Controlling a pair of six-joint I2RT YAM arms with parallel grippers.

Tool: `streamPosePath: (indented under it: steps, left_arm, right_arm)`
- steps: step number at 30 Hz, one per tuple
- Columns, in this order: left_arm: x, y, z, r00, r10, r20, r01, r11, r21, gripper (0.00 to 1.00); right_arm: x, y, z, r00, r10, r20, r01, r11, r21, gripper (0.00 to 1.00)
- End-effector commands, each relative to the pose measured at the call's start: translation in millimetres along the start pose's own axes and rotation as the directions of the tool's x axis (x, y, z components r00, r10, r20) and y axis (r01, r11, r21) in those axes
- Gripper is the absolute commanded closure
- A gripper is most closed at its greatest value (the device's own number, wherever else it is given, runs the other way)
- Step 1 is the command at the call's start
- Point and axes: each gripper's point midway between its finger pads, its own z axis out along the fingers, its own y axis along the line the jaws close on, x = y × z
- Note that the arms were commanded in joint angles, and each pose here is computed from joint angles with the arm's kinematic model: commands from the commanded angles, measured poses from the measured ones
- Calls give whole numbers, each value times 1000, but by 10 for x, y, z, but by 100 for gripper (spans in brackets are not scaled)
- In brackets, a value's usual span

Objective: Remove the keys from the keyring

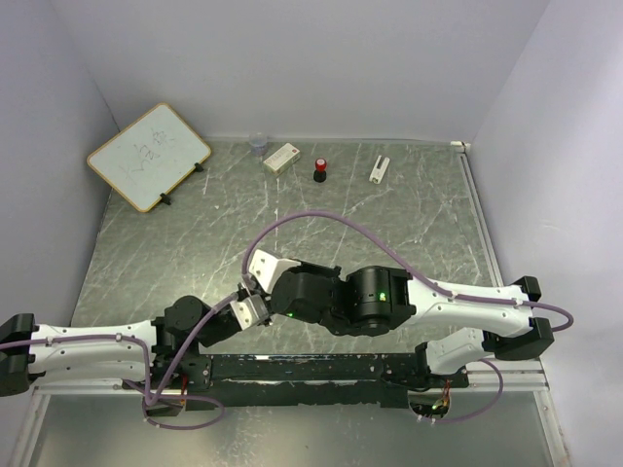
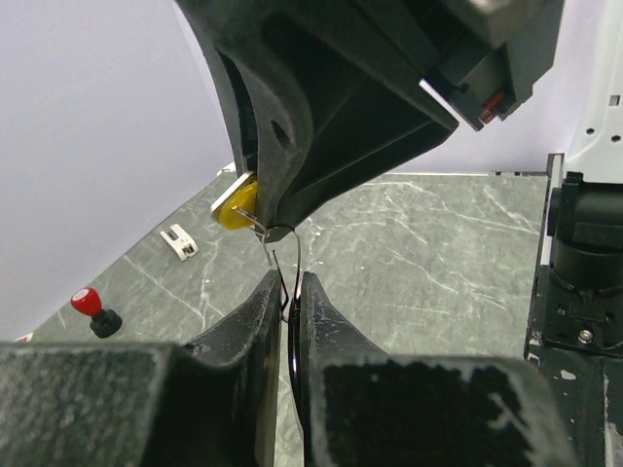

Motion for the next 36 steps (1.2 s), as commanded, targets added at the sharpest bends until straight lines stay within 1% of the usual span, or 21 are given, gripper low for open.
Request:
streamPosePath:
  steps: [1,3,6,9,11,16,24,27,30,32,36]
  left_arm:
    - [-55,-183,26,1000,8,0,-8,994,107,93]
    - [-81,-168,26,1000,2,6,-2,995,100,93]
    - [-94,-119,26,1000,-12,14,11,998,69,89]
    - [-103,-81,35,999,-30,19,29,999,44,83]
    - [-82,-92,50,999,-34,14,33,998,45,76]
    - [-45,-104,111,999,-46,6,46,998,35,67]
    - [-75,-41,96,997,-73,37,73,997,-6,64]
    - [-100,44,62,994,-92,57,95,994,-52,58]
    - [-106,128,32,992,-106,67,112,989,-98,49]
    - [-109,167,17,991,-111,72,119,986,-119,48]
    - [-109,206,-6,990,-120,79,130,981,-141,50]
  right_arm:
    - [-103,-86,-104,999,24,45,-24,1000,-9,100]
    - [-89,-105,-101,999,31,45,-31,1000,3,100]
    - [-82,-111,-104,998,40,53,-41,999,9,100]
    - [-72,-96,-89,998,45,53,-45,999,7,100]
    - [-67,-76,-71,998,44,49,-45,999,7,100]
    - [-60,-42,-29,999,38,38,-39,999,11,100]
    - [-60,-64,-47,997,61,54,-62,998,16,100]
    - [-59,-60,-45,996,64,56,-65,998,17,100]
    - [-58,-52,-33,996,63,56,-64,998,18,100]
    - [-64,-46,-28,997,60,55,-61,998,17,100]
    - [-70,-47,-19,997,59,53,-60,998,22,100]
